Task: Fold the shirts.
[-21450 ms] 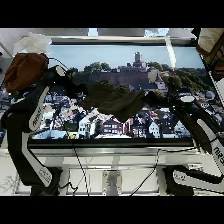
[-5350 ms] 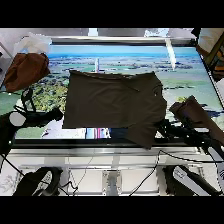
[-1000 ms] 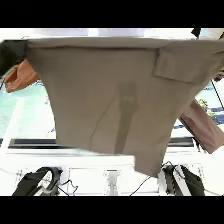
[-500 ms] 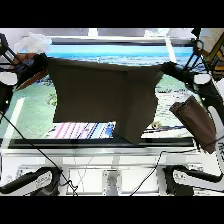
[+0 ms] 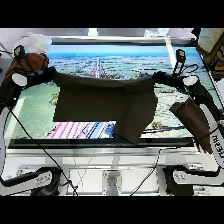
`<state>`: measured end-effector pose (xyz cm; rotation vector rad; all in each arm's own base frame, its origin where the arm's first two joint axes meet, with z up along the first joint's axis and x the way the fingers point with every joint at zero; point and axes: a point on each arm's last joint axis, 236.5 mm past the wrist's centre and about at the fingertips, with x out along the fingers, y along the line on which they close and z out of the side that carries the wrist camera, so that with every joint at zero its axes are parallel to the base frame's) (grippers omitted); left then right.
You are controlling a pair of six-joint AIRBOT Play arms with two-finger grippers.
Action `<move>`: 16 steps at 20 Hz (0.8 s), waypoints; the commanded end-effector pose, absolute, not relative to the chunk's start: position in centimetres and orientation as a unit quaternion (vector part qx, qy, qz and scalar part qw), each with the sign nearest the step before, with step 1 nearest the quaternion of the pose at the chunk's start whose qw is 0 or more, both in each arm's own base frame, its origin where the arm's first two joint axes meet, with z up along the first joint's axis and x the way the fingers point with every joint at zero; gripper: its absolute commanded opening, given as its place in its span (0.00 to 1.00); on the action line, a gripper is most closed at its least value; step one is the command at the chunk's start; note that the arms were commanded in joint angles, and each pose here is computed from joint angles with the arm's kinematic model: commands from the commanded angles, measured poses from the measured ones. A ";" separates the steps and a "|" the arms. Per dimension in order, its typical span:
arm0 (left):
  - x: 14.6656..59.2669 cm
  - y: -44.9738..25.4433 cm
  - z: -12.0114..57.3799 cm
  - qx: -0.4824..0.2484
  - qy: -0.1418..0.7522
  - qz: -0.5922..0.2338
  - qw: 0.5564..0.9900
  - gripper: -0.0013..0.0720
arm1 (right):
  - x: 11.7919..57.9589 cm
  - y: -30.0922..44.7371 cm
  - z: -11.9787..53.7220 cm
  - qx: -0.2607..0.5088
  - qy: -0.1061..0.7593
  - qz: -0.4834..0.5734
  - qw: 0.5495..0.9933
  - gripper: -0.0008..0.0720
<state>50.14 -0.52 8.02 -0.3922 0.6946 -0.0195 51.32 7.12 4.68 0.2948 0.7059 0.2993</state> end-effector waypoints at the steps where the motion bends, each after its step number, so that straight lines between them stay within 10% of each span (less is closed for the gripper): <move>1: 47.5 1.3 4.6 -0.155 0.415 0.032 0.896 0.03 | 49.0 8.3 2.6 0.143 0.403 0.166 0.889 0.05; 16: 43.5 0.8 -3.0 -0.162 0.492 0.042 0.855 0.03 | 39.7 8.7 -8.8 0.179 0.546 0.141 0.806 0.05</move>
